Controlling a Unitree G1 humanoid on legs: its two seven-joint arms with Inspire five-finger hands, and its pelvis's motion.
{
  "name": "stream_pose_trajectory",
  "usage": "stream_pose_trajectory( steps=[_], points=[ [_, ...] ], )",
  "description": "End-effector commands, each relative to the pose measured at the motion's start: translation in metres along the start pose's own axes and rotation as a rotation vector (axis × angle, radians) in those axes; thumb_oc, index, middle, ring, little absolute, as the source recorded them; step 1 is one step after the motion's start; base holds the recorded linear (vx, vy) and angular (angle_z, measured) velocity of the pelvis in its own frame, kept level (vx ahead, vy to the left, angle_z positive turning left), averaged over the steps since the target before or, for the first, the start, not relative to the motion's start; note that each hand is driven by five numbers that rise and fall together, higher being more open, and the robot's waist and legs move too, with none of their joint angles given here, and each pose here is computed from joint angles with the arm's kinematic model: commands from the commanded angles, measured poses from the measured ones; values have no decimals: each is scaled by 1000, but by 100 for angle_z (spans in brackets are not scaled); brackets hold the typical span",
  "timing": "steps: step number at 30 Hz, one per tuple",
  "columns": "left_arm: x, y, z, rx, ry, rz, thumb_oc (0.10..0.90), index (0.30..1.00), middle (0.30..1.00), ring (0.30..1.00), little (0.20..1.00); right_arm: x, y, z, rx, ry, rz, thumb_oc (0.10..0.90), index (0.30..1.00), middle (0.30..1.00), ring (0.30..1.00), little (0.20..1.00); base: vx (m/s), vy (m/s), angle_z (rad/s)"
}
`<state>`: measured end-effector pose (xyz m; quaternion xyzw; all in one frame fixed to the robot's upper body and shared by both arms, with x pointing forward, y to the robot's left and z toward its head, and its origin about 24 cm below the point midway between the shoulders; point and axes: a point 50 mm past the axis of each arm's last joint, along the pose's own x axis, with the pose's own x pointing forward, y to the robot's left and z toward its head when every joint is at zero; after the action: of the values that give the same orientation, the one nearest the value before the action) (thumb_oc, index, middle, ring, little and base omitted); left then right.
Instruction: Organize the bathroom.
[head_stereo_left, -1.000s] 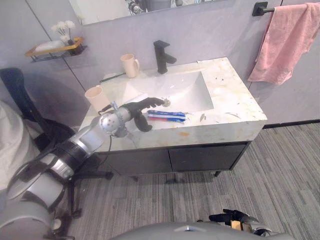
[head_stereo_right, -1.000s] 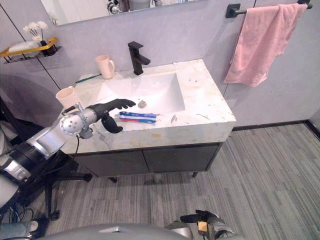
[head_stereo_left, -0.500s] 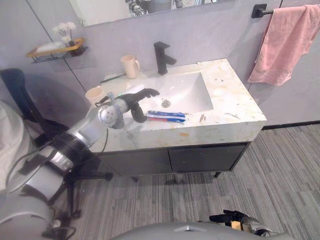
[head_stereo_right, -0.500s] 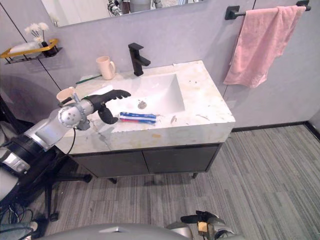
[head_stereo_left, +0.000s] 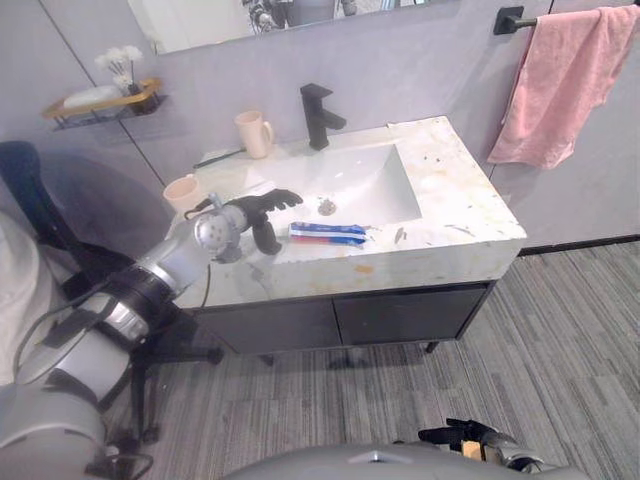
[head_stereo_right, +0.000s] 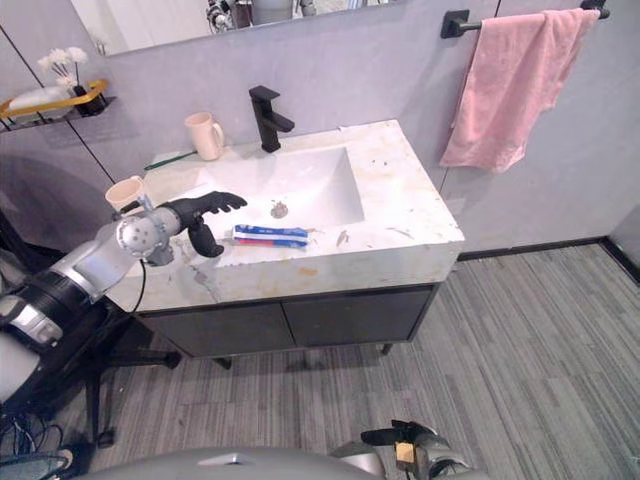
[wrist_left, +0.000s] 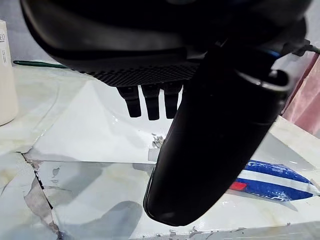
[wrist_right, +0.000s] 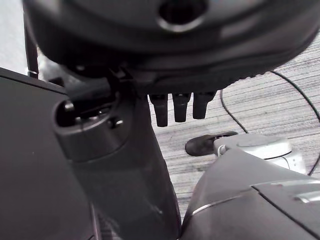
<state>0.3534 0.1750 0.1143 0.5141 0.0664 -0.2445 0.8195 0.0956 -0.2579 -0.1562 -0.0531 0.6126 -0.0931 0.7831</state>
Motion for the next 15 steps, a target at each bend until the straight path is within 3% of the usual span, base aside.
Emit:
stream_pose_trajectory(
  steps=[1,15],
  points=[
    [-6,83,32,21,-69,243,800,900,900,900,900,-2,-15,-21,-55,83,-42,800,900,900,900,900,0,0,0],
    [-5,86,37,-16,-75,247,800,900,900,900,900,-2,-14,-20,-50,82,-42,800,900,900,900,900,1,0,0]
  ],
)
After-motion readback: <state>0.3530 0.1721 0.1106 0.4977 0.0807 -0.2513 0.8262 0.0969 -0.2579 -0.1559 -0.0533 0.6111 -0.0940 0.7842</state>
